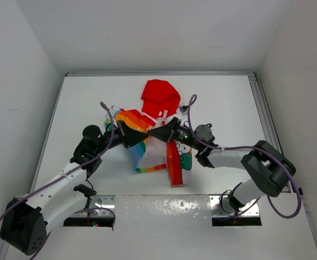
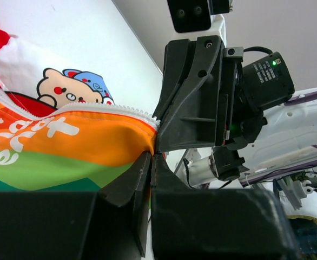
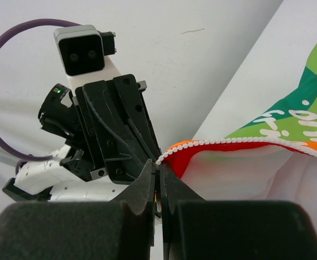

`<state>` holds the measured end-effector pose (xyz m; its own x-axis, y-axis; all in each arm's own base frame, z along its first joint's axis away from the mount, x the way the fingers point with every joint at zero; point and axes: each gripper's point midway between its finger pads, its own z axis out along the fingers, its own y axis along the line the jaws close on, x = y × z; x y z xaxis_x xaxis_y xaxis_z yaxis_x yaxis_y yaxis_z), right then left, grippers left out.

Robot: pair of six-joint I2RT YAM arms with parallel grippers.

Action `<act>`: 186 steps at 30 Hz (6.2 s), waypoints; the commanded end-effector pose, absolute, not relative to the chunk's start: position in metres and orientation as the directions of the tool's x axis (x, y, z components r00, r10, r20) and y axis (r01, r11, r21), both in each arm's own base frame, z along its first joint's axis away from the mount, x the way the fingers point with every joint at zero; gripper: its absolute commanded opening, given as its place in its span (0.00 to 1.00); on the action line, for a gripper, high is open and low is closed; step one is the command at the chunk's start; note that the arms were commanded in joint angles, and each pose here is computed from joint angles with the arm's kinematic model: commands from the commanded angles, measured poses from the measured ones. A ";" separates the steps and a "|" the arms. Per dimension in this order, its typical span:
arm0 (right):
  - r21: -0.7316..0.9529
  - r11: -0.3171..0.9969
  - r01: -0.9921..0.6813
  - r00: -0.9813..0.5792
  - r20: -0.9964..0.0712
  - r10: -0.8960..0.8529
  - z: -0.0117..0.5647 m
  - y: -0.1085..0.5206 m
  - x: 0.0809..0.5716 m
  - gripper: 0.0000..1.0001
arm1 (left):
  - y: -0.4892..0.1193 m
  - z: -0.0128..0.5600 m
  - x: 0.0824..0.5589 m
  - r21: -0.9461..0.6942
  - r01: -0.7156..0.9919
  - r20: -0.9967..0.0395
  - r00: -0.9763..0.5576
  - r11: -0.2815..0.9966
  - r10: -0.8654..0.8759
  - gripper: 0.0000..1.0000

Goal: Zip up the jacket

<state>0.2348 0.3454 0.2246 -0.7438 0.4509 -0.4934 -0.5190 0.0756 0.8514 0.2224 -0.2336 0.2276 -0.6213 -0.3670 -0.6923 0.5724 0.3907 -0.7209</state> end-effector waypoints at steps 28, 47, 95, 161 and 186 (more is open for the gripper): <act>0.745 0.441 -0.501 -0.625 -0.664 0.410 0.196 0.304 0.246 0.61 | -0.192 0.248 0.254 -0.630 0.479 -0.776 -0.364 0.612 -0.515 0.00; 0.237 0.817 -0.525 -0.733 -0.613 -0.293 0.069 0.245 0.130 0.00 | -0.225 0.213 0.218 -0.552 0.614 -0.833 -0.434 0.564 -0.343 0.00; 0.261 0.918 -0.298 -0.840 -0.529 -0.122 -0.005 0.220 0.127 0.26 | -0.223 0.199 0.214 -0.589 0.559 -0.801 -0.498 0.584 -0.332 0.00; 0.425 0.829 -0.365 -0.888 -0.425 -0.173 -0.004 0.243 0.101 0.11 | -0.216 0.208 0.214 -0.589 0.536 -0.801 -0.484 0.605 -0.351 0.00; 0.416 0.786 -0.457 -0.855 -0.450 -0.258 0.026 0.265 0.079 0.38 | -0.216 0.201 0.213 -0.594 0.529 -0.796 -0.499 0.607 -0.344 0.00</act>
